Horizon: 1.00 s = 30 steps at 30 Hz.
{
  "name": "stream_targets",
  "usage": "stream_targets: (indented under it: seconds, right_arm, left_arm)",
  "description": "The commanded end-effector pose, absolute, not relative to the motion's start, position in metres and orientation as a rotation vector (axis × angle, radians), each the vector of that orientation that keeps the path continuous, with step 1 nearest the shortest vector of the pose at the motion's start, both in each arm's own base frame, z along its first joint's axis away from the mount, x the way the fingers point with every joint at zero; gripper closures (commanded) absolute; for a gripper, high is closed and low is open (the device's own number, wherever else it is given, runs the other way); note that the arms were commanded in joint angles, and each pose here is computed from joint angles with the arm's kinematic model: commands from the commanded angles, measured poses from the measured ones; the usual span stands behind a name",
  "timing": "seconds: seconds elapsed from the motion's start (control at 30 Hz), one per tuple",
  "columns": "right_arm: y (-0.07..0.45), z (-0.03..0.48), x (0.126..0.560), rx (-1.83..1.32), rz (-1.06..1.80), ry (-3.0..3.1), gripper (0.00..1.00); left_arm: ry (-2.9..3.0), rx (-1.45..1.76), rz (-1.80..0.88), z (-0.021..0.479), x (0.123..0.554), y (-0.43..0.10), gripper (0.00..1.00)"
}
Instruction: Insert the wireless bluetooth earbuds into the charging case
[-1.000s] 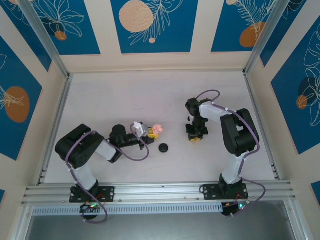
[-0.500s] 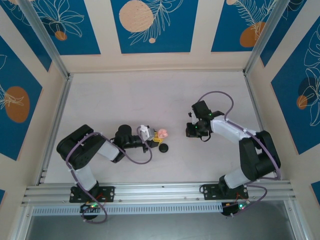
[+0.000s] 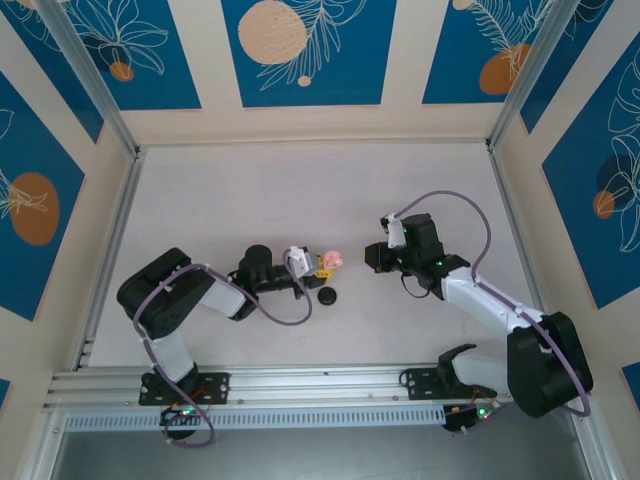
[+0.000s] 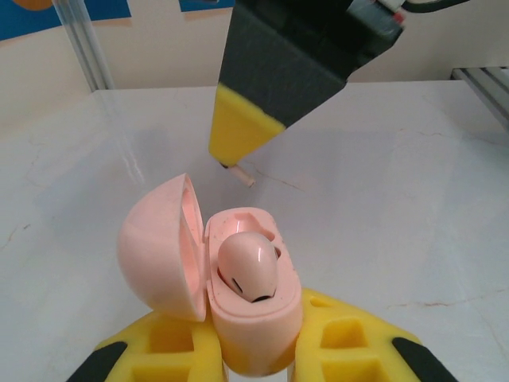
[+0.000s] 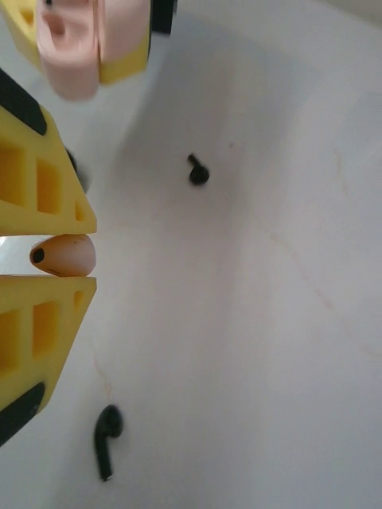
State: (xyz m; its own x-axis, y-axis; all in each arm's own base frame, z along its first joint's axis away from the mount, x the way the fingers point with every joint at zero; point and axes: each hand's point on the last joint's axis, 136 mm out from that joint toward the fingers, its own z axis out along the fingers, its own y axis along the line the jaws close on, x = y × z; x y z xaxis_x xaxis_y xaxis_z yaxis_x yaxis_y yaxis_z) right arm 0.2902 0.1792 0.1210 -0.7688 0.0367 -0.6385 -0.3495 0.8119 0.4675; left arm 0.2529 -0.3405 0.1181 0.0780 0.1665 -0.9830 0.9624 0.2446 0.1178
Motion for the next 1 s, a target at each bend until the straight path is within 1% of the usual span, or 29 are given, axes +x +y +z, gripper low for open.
stream_targets:
  seconds: [0.0,0.4,0.97]
  right_arm:
    - [0.195,0.152,0.293,-0.294,0.864,2.186,0.84]
    - [0.223,0.186,0.275,-0.508,0.940,1.975,0.84]
    - [0.239,0.182,0.273,-0.571,0.964,1.952,0.84]
  left_arm:
    - [1.336,1.167,-0.843,0.122,0.259,-0.348,0.85]
    - [1.328,1.112,-0.858,0.129,0.269,-0.353,0.85]
    - [1.301,1.051,-0.889,0.142,0.270,-0.353,0.85]
